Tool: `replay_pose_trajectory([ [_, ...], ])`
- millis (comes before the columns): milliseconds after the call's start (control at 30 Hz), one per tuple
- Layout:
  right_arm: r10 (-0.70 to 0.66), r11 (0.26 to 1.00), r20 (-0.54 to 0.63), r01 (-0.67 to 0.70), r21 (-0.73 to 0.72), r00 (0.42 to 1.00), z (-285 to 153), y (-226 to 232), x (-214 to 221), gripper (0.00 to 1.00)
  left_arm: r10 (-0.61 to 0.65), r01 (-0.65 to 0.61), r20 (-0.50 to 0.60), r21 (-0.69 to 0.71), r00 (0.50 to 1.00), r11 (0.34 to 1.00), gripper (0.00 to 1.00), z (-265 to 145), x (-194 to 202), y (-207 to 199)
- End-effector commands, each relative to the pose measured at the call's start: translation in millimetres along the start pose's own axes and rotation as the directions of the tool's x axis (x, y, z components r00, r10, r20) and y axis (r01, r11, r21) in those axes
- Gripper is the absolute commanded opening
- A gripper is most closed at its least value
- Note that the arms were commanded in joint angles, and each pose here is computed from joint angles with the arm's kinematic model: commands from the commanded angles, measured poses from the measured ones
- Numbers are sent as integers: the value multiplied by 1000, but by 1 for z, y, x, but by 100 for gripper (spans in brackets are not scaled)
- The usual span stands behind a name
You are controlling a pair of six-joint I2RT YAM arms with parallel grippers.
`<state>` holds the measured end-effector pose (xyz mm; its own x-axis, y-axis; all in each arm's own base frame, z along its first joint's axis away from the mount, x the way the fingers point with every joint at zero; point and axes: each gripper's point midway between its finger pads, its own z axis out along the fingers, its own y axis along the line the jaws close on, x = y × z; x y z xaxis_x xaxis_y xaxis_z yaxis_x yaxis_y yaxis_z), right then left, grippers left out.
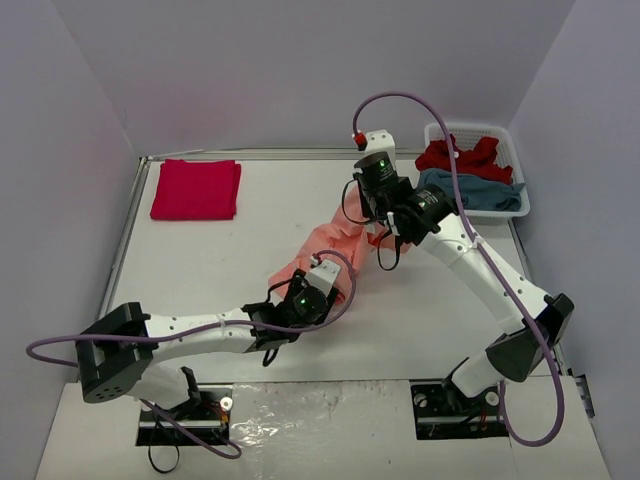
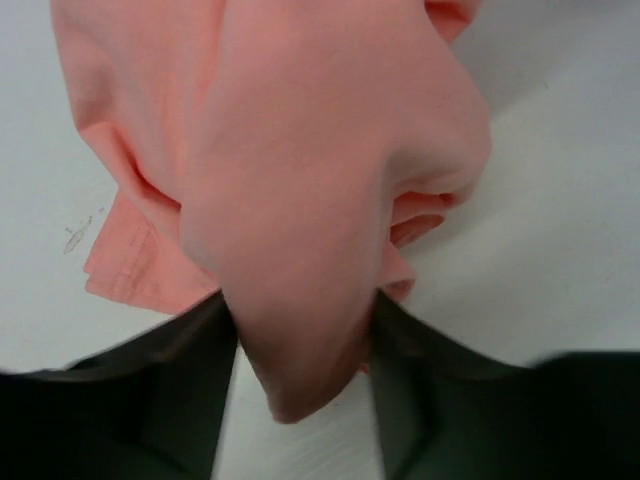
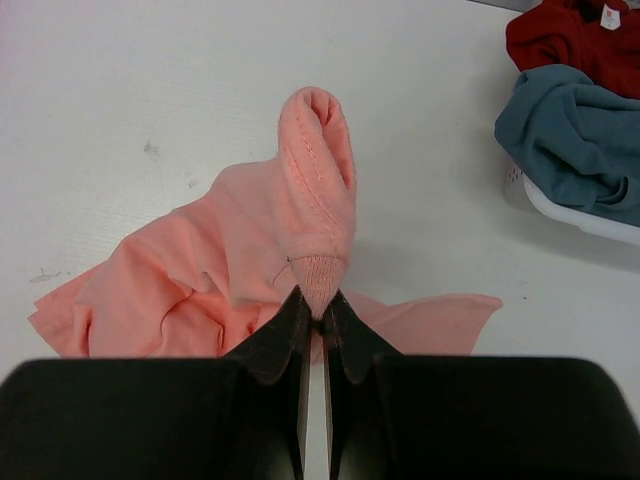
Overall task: Fold and stack the t-shirts
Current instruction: Flatten out the tshirt
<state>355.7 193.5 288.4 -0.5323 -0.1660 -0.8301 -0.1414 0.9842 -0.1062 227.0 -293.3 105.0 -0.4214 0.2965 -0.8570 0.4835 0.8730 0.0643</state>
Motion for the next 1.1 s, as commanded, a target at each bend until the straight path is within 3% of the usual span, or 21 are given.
replay_pose_trajectory([
  [0,32,999,36,-32,15,999,-4,-8,-8,0,3,-2,38,-14,999,1000,38,-2,-12,-5],
  [33,33,999,36,-34,16,999,-4,-10,-7,0,3,-2,49,-29,999,1000,28,-4,-16,-3],
  [67,32,999,33,-33,20,999,-3,-11,-6,0,4,-2,55,-36,998,999,11,-5,-19,-3],
  [133,39,999,35,-40,23,999,-4,-15,-7,0,-2,7,74,-71,997,997,2,-13,-28,5],
  [300,52,996,49,-55,66,997,-6,-32,-8,0,-4,26,115,-189,993,982,2,-46,-52,42],
  [467,78,994,73,-83,77,994,-12,-42,-16,0,0,82,221,-361,975,929,3,-107,-112,97],
  [600,88,992,81,-95,83,993,-13,-47,-20,0,15,100,252,-437,968,894,2,-146,-135,129],
  [867,105,986,89,-115,122,990,-18,-61,-17,0,-21,167,278,-513,960,842,2,-173,-139,156],
  [1067,110,978,73,-121,171,991,-15,-73,-8,0,-1,144,245,-569,970,809,6,-172,-128,162],
])
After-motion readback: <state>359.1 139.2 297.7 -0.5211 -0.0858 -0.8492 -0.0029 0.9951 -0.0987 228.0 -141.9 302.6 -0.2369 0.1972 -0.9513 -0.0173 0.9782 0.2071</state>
